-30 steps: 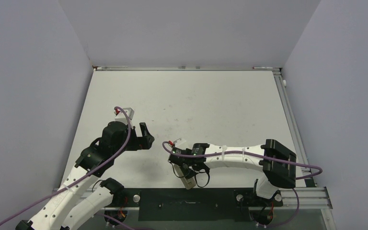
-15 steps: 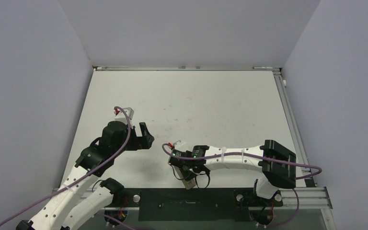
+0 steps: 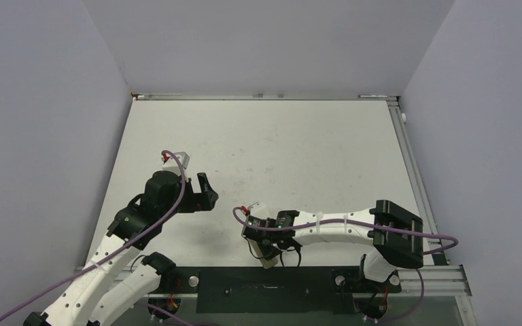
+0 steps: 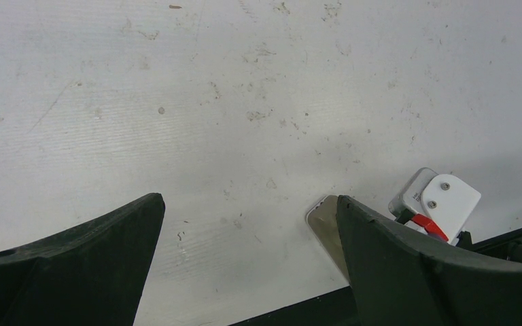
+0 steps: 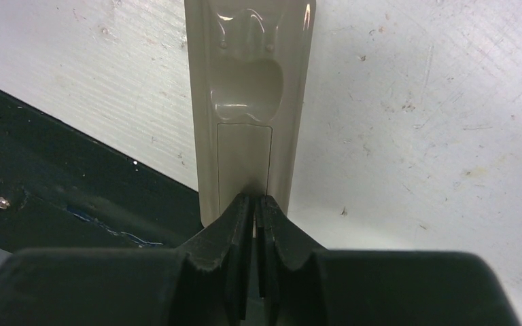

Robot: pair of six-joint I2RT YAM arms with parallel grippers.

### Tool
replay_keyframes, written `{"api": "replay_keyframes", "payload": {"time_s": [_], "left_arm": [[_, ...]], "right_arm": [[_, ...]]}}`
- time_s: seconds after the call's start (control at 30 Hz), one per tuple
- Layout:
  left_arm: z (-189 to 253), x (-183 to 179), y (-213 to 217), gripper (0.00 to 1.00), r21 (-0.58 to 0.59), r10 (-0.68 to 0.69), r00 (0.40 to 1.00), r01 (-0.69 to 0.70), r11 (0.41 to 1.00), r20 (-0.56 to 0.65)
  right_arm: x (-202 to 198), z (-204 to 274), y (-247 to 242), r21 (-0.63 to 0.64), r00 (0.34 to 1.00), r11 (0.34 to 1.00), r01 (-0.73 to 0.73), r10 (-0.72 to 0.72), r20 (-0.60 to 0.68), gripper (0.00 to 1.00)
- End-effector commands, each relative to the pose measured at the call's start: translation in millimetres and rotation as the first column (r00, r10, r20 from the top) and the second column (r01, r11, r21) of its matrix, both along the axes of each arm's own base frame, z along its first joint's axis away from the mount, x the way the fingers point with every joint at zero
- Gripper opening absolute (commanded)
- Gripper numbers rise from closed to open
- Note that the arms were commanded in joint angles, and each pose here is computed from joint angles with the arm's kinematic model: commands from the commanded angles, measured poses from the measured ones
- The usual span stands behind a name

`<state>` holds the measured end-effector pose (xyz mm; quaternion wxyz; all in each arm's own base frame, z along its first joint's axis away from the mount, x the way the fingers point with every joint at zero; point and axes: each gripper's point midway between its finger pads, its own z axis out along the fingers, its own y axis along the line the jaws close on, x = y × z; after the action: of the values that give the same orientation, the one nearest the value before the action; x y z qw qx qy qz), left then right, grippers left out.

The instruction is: Load the batteries into the remote control

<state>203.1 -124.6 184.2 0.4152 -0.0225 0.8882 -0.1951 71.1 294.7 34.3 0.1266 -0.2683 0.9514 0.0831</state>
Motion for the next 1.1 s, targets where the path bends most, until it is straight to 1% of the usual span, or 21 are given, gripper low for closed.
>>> {"api": "replay_keyframes", "payload": {"time_s": [0.0,0.3,0.37,0.57,0.7,0.87,0.97,1.07], "left_arm": [[8,6,-3,0.96,-0.012,-0.011,0.999,0.011,1.0,0.038],[8,7,-3,0.96,-0.014,-0.012,0.999,0.012,1.0,0.037],[8,6,-3,0.96,-0.014,-0.013,0.999,0.013,1.0,0.036],[8,6,-4,0.96,-0.017,-0.018,0.999,0.018,1.0,0.034],[7,6,-5,0.96,-0.016,-0.019,0.999,0.02,1.0,0.031],[7,6,-5,0.96,-0.015,-0.021,0.999,0.021,1.0,0.028],[6,7,-5,0.96,-0.015,-0.018,0.999,0.018,1.0,0.028],[6,7,-4,0.96,-0.014,-0.016,1.0,0.016,1.0,0.026]], "right_arm": [[-26,-27,-2,-0.023,0.996,1.0,-0.016,0.014,-0.083,0.09],[-19,-15,8,-0.018,0.998,0.999,-0.029,0.028,-0.057,0.09],[-13,-9,12,-0.007,0.999,1.0,-0.025,0.024,-0.024,0.09],[2,10,17,0.002,0.999,1.0,-0.009,0.009,0.033,0.09],[11,27,22,0.03,0.998,1.0,-0.001,-0.001,0.066,0.09],[21,40,21,0.04,0.995,0.999,0.012,-0.016,0.098,0.19],[24,46,20,0.059,0.993,0.998,0.02,-0.026,0.111,0.37],[27,50,20,0.074,0.991,0.997,0.03,-0.039,0.127,0.51]]}}
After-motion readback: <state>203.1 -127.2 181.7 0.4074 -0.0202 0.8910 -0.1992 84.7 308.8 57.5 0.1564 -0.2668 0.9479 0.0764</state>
